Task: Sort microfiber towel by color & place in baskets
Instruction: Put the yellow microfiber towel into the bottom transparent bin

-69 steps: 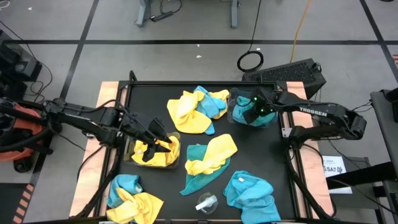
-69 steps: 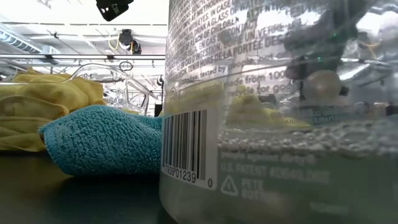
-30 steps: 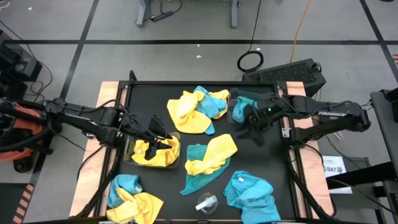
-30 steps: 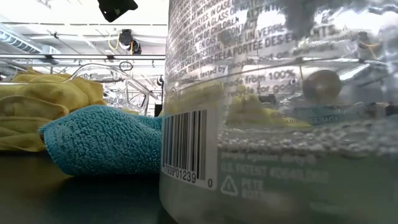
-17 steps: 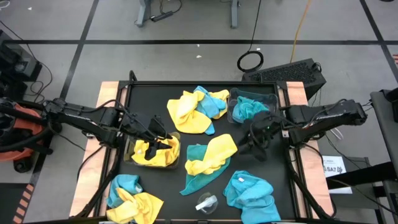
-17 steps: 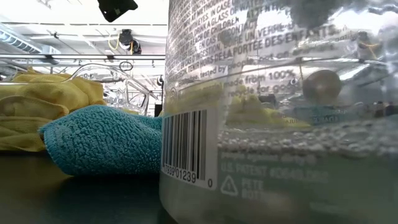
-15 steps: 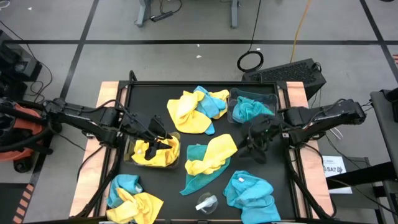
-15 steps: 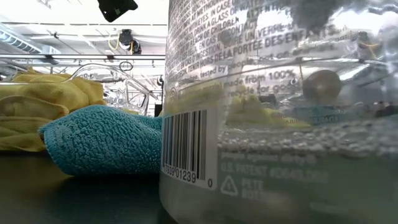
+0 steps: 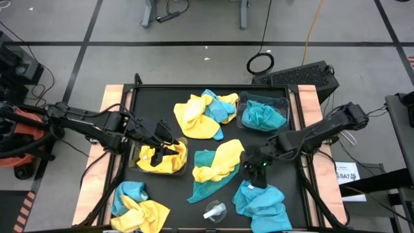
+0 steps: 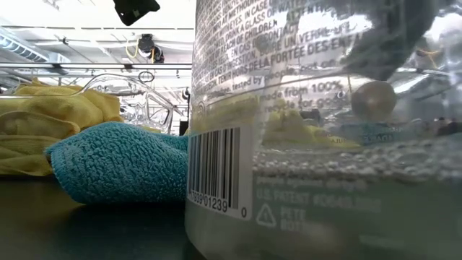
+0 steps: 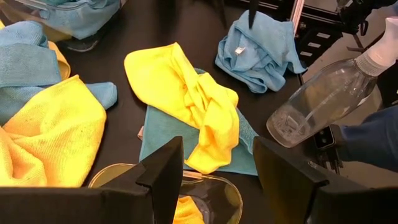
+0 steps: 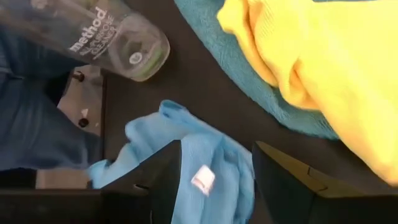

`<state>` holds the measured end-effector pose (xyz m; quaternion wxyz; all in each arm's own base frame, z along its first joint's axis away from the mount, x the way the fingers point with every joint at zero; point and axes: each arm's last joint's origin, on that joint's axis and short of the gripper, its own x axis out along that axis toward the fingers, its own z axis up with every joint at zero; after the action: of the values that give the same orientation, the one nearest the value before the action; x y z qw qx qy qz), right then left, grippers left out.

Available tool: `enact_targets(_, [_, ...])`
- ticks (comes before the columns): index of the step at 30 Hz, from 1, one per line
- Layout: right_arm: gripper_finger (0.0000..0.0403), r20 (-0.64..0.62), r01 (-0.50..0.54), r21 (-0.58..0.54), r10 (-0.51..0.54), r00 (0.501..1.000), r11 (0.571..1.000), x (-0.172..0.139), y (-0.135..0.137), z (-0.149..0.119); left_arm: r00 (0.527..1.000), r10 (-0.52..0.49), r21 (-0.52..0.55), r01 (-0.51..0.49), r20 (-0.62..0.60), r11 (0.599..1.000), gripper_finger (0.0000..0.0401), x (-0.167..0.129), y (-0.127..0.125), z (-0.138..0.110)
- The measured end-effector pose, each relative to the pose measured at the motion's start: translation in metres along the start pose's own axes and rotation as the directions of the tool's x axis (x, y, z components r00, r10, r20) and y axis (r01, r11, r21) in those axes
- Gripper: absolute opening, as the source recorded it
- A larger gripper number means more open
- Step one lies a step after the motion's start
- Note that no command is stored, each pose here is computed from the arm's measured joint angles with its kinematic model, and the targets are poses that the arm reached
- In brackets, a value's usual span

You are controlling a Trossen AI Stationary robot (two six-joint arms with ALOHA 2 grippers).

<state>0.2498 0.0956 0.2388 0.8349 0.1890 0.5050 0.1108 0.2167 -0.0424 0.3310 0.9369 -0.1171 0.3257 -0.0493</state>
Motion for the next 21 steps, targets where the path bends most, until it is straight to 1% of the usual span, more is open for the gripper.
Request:
enact_targets(2, [0.0189, 0.004, 0.015, -0.011, -0.015, 1.0, 1.0, 0.011, 0.002, 0.001, 1.0, 0.0, 0.0, 0.0, 0.0, 1.0, 0.0199, 0.0, 0.0, 0.0])
enact_targets(5, [0.0189, -0.017, 0.065, -0.031, -0.065, 0.998, 0.997, 0.026, -0.001, 0.001, 1.0, 0.0, 0.0, 0.0, 0.0, 1.0, 0.0199, 0.0, 0.0, 0.0])
enact_targets(9, [0.0189, -0.024, 0.227, -0.059, -0.228, 0.973, 0.972, 0.038, -0.013, -0.001, 1.0, 0.0, 0.0, 0.0, 0.0, 1.0, 0.0199, 0.0, 0.0, 0.0])
enact_targets(13, [0.0189, 0.016, 0.345, -0.054, -0.345, 0.939, 0.937, 0.038, -0.023, 0.003, 1.0, -0.001, 0.0, 0.001, 0.0, 1.0, 0.0199, 0.0, 0.0, 0.0])
enact_targets(16, [0.0189, 0.064, 0.359, -0.067, -0.355, 0.933, 0.931, 0.037, -0.026, 0.009, 1.0, 0.0, 0.0, 0.0, 0.0, 1.0, 0.0199, 0.0, 0.0, 0.0])
enact_targets(21, [0.0189, 0.144, 0.328, -0.138, -0.309, 0.94, 0.934, 0.042, -0.023, 0.018, 1.0, 0.0, 0.0, 0.0, 0.0, 1.0, 0.0199, 0.0, 0.0, 0.0])
